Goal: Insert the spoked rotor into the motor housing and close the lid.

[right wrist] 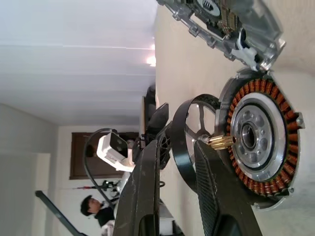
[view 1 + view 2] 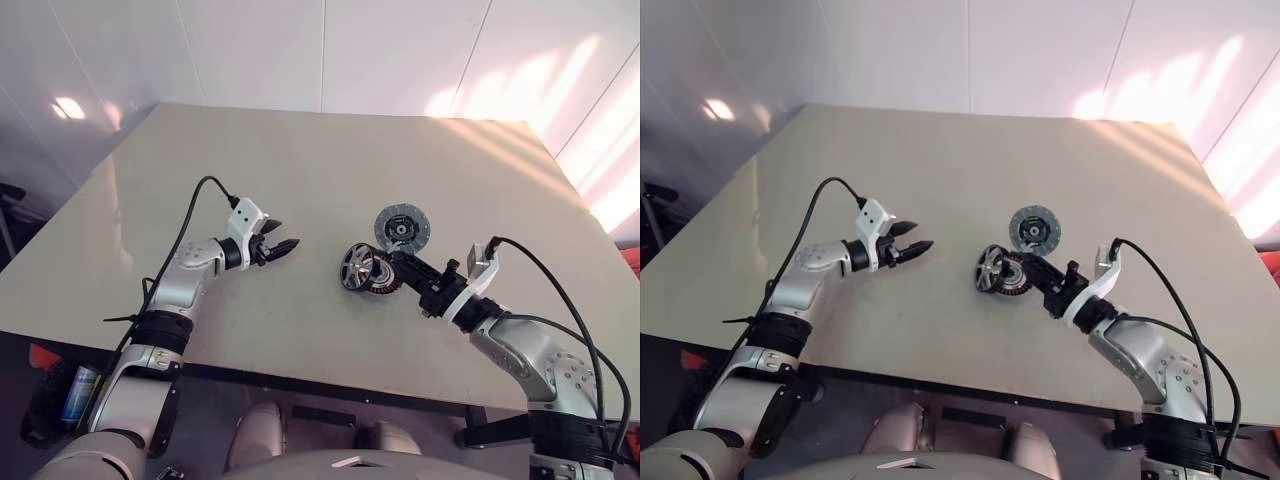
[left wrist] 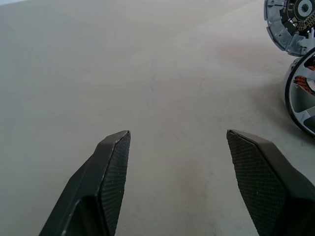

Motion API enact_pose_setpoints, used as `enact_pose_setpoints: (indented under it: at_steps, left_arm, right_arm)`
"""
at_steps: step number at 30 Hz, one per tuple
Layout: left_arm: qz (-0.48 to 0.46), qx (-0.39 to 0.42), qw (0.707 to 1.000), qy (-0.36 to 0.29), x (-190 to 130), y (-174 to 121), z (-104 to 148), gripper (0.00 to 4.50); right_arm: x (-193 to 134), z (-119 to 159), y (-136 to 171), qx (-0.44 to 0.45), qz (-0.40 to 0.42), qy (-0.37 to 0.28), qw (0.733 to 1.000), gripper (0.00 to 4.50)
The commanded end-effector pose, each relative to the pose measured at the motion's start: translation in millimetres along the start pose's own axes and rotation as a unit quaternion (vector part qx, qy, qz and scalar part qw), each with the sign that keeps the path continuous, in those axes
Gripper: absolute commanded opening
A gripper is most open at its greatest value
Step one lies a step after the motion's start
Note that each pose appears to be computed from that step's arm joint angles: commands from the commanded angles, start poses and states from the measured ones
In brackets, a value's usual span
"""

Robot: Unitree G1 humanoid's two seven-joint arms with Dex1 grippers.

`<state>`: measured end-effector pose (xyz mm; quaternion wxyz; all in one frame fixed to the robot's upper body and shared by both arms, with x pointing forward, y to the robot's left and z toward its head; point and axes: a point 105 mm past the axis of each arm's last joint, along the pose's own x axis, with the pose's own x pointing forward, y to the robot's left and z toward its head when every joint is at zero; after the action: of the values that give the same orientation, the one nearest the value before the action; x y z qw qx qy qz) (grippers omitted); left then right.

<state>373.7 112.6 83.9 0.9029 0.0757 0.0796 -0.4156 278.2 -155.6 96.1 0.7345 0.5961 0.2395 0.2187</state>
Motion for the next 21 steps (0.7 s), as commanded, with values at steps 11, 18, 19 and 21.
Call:
enact_pose_setpoints:
  at_steps: [11, 18, 19, 21]
  left_arm:
    - [0.001, 0.018, 1.0, -0.022, 3, 0, 15, 3.34]
    - [0.005, 0.016, 1.0, -0.023, 0, 0, 12, 3.34]
    - [0.006, 0.015, 1.0, -0.023, 0, 0, 12, 3.34]
    - [0.007, 0.015, 1.0, -0.024, 0, 0, 11, 3.34]
  right_arm:
    - [11, 1, 38, -0.215, -0.02, 0.068, 0.974, 1.19]
    - [16, 1, 31, -0.325, -0.079, 0.106, 0.937, 1.19]
    - [17, 2, 30, -0.337, -0.084, 0.109, 0.932, 1.19]
    - [18, 2, 30, -0.353, -0.088, 0.114, 0.924, 1.19]
